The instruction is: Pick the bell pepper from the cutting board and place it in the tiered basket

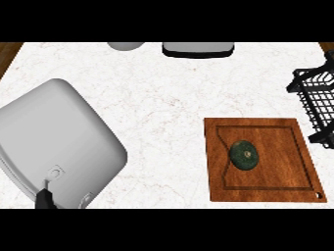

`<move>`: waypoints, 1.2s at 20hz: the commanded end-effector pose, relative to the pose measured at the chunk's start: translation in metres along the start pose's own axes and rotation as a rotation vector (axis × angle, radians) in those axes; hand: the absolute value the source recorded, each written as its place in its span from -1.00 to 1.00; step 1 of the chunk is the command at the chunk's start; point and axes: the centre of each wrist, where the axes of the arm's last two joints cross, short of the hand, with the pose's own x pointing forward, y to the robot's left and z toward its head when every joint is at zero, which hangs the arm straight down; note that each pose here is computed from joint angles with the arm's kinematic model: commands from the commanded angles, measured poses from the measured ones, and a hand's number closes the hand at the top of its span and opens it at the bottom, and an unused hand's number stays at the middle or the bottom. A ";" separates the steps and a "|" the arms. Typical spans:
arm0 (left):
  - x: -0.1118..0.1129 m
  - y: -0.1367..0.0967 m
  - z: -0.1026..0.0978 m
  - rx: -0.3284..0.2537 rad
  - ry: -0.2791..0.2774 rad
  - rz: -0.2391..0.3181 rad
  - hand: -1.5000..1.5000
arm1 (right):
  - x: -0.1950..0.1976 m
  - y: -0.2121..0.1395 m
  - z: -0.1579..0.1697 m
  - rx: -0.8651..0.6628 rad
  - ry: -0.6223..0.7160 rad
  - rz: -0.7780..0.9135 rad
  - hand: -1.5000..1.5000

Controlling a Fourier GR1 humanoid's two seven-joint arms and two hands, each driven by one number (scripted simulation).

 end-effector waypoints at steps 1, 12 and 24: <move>-0.006 0.005 -0.006 -0.010 0.040 -0.023 0.00 | 0.002 0.036 -0.021 0.032 0.028 -0.006 1.00; -0.005 0.014 0.015 -0.004 0.026 -0.012 0.00 | -0.018 0.100 -0.047 0.042 0.108 -0.041 1.00; -0.005 0.006 0.000 -0.015 0.032 -0.003 0.00 | -0.021 0.114 -0.050 0.048 0.142 -0.611 -1.00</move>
